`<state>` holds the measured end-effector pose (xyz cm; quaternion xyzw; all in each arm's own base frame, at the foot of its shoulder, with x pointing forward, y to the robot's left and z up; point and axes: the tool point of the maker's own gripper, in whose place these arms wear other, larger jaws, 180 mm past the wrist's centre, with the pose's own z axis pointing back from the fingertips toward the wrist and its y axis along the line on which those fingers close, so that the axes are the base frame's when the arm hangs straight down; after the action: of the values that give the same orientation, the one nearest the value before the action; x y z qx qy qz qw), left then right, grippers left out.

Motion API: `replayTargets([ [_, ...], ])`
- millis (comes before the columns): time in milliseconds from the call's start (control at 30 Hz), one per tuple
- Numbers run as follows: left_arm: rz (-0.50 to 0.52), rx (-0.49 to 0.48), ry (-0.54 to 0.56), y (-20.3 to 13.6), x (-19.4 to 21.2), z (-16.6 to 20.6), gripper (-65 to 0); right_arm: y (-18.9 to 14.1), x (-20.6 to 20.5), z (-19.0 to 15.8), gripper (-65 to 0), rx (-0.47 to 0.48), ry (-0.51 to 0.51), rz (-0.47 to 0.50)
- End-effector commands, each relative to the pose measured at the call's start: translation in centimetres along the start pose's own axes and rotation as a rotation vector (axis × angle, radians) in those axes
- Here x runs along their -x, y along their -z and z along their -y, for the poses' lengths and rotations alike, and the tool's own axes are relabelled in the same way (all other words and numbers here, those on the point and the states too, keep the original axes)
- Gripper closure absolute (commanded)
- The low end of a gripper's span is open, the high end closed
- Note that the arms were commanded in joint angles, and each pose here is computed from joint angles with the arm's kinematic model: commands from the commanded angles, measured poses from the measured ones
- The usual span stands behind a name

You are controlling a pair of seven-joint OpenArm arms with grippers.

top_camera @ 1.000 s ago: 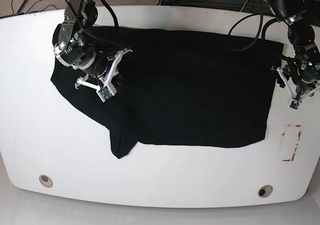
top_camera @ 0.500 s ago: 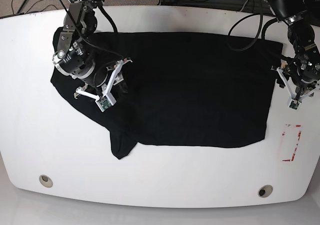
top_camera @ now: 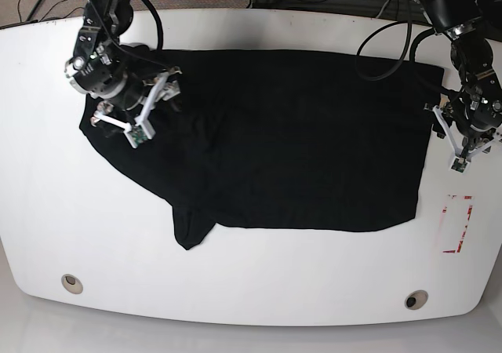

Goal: Layout the t-shirt on the table in an organized manner, then fold the t-shirt properly
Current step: 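Move the right gripper back to the shirt edge beside the left gripper's line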

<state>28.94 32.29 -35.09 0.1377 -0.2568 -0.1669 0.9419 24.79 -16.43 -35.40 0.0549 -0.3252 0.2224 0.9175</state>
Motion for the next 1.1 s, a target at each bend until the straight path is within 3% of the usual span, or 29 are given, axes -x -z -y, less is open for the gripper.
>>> replayTargets([
  [0,0.037,-0.017,0.018,-0.4,-1.3,-0.6,-31.9,-1.2,0.6,1.6,-47.1,0.052,0.030,0.013],
  [200,0.025,0.018,0.035,0.0,-0.9,1.0,-31.9,-3.2,4.5,4.1,-41.1,0.136,0.113,-0.053],
  [667,0.061,0.108,0.040,-1.6,0.1,8.1,-31.9,-6.9,10.7,6.7,-40.9,0.255,0.224,-0.167],
  [867,0.032,0.118,0.036,-1.5,1.4,8.4,-31.9,-7.0,12.0,6.6,-41.2,0.258,0.252,-0.184],
  [1067,0.018,0.088,0.003,-1.6,2.2,7.2,-31.9,-5.6,13.6,6.2,-46.8,0.218,0.311,-0.178],
])
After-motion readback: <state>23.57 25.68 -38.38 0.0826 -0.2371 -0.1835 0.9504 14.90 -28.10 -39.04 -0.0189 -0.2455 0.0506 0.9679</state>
